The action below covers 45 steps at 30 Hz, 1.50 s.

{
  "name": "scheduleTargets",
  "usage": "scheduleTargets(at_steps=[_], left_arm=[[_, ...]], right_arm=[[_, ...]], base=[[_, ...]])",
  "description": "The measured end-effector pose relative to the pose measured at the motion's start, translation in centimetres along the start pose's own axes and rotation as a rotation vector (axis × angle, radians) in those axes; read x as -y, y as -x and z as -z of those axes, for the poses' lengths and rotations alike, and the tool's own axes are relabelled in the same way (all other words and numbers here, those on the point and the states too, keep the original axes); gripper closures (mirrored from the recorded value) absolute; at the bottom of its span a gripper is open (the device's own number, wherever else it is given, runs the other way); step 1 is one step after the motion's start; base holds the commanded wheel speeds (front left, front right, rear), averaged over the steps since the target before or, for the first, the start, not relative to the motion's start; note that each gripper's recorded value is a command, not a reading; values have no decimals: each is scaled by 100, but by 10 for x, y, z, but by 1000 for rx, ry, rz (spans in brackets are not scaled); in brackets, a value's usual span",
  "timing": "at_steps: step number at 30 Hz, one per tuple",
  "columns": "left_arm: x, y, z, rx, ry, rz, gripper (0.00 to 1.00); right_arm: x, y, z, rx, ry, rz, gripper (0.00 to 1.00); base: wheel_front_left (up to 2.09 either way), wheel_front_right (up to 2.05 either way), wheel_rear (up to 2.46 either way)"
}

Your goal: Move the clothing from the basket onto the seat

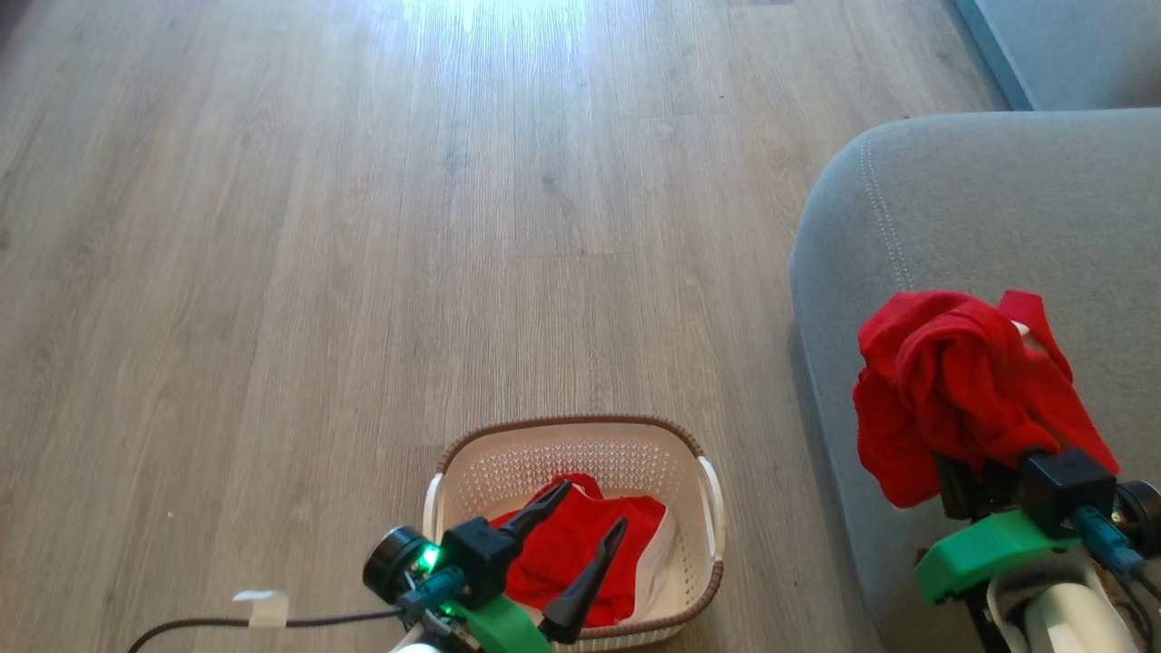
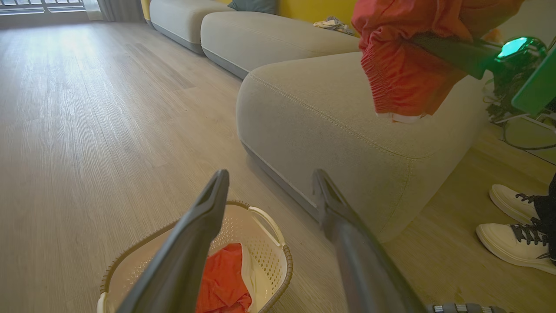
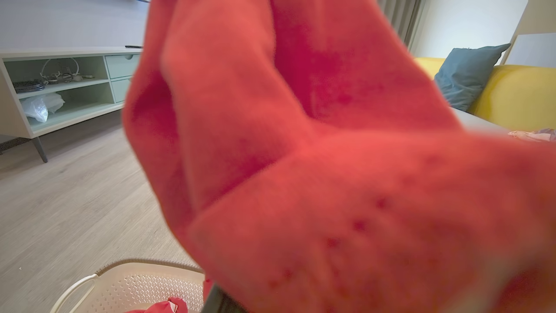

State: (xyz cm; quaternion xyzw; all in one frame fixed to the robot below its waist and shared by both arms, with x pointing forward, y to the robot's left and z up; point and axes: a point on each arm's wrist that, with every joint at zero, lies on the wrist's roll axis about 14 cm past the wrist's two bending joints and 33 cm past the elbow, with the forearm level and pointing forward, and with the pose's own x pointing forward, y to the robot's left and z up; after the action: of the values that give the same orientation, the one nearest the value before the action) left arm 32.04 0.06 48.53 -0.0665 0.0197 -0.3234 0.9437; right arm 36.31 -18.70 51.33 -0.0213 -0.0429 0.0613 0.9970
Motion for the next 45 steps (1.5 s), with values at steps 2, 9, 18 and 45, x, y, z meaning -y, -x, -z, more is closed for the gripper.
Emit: scheduleTargets(at_steps=[2,9,18,45], left_arm=[[0,0,0,-1,0,2,0],[3,-4,3,-9,4,17,0],[16,-15,8,-26,6,75,0],[114,-69,29,-89,44,470,0]], right_arm=[[1,0,0,-1,0,2,100],[6,4,2,-6,1,19,100],[25,16,3,-13,9,79,100],[129,114,-1,-58,66,484,100]], base=[[0,0,0],[0,0,0],[0,0,0],[0,0,0]])
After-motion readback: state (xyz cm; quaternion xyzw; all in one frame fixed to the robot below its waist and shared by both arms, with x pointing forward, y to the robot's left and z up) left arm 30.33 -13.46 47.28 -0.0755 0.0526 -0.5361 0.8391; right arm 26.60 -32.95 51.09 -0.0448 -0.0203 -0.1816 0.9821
